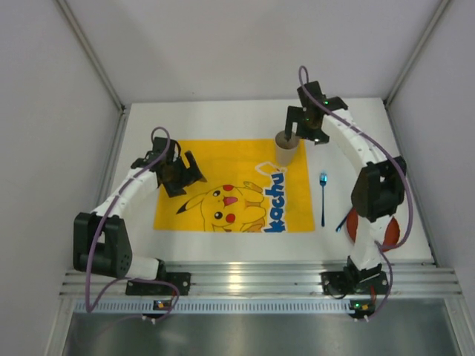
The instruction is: Set the dinner table for one person
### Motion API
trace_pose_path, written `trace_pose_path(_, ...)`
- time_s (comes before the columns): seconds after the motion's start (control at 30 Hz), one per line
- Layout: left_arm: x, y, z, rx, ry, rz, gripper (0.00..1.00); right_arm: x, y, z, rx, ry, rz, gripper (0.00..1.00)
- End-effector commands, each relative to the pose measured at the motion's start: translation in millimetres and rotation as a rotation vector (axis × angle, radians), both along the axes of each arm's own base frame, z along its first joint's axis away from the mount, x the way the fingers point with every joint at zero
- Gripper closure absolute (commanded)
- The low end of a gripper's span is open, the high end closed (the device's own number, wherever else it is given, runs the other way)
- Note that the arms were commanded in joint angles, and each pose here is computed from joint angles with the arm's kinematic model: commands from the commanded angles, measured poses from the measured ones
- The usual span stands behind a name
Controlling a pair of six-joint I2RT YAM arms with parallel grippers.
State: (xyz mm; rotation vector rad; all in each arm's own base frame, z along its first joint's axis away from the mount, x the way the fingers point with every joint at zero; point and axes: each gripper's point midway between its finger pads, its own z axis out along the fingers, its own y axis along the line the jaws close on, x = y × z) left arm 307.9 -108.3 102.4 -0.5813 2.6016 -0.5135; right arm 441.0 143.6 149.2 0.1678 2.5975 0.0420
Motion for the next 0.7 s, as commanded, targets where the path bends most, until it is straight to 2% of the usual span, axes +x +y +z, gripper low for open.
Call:
trace_pose_path(0.0, 6.0, -3.2, 5.0, 0.006, -0.03, -0.014, 0.09, -16.6, -49.1, 101.6, 0.07, -0.217, -0.088, 0.0)
trace_pose_path(0.13, 5.9, -18.9, 4.8, -0.029, -0.053, -0.073, 0.02, -57.5, -136.5, 84.1, 0.049, -0.148, -0.271, 0.0)
trace_pose_path(0.23, 3.9, -36.4, 4.6, -0.052, -0.09, -0.131, 0.02, -105.5, -186.8, 49.5, 0.02, -0.054, -0.403, 0.0)
trace_pose_path(0.27, 3.3, -41.0, 3.0, -0.065, -0.09, -0.146, 0.02, -132.5, -190.3, 26.1, 0.035, 0.002, -0.429, 0.0)
trace_pose_path(0.3, 3.1, -50.4, -1.6, -0.1, -0.076, -0.175, 0.02, -142.7, -191.2, 13.9, 0.07, 0.019, -0.451, 0.0)
trace_pose_path(0.33, 1.6, -53.7, -6.4, -0.113, -0.058, -0.184, 0.02, -170.4, -195.8, -20.1, 0.099, 0.106, -0.522, 0.0)
trace_pose_path(0.43, 0.8, -65.8, -20.4, -0.132, -0.022, -0.228, 0.02, -201.1, -198.9, -54.5, 0.213, 0.153, -0.622, 0.0)
trace_pose_path(0.47, 1.5, -67.9, -20.7, -0.136, -0.021, -0.234, 0.02, -219.6, -196.1, -77.5, 0.232, 0.227, -0.641, 0.0)
trace_pose_path(0.5, 1.7, -70.8, -22.7, -0.138, -0.014, -0.243, 0.02, -223.4, -196.5, -84.8, 0.249, 0.247, -0.646, 0.03)
trace_pose_path(0.53, 2.9, -73.8, -20.9, -0.145, -0.014, -0.253, 0.02, -225.6, -197.6, -89.0, 0.262, 0.266, -0.648, 0.12)
trace_pose_path(0.57, 3.1, -75.5, -21.0, -0.143, -0.017, -0.265, 0.02, -222.5, -194.8, -91.4, 0.285, 0.286, -0.639, 0.17)
trace_pose_path(0.67, 2.4, -78.4, -23.5, -0.135, -0.013, -0.282, 0.02, -212.4, -196.7, -92.0, 0.299, 0.278, -0.653, 0.25)
